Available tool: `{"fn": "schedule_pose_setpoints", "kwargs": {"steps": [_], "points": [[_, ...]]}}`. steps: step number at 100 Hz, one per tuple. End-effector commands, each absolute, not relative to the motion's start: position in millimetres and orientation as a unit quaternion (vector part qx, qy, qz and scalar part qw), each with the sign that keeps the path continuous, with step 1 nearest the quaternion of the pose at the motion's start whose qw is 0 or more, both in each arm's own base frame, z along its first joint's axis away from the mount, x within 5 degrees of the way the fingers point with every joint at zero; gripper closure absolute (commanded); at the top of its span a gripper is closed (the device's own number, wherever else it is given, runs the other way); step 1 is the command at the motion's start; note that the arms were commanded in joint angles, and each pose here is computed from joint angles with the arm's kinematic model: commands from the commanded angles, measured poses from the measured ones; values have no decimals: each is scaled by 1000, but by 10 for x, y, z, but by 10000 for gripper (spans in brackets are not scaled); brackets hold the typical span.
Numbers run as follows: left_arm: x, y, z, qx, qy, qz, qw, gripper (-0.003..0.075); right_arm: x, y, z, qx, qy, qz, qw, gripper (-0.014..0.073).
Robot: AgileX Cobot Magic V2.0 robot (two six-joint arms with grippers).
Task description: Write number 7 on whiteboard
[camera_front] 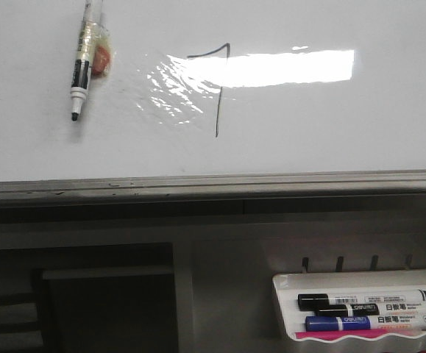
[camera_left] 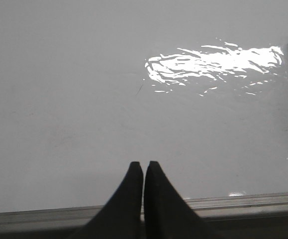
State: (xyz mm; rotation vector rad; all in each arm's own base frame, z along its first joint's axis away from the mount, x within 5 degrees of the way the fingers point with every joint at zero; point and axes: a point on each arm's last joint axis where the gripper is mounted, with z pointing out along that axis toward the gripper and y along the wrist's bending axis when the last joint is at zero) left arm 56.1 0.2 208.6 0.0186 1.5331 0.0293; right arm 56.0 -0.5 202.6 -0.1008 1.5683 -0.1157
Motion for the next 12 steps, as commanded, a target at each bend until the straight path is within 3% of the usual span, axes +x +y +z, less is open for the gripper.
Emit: {"fn": "schedule_pose_setpoints", "kwargs": {"steps": [1,12], "points": [[549,6,2049,1,669,9,744,741,557,-10,1999,-46,683,-62,726,659],[549,6,2049,1,669,9,744,741,557,-10,1999,-46,683,-62,726,659]]}}
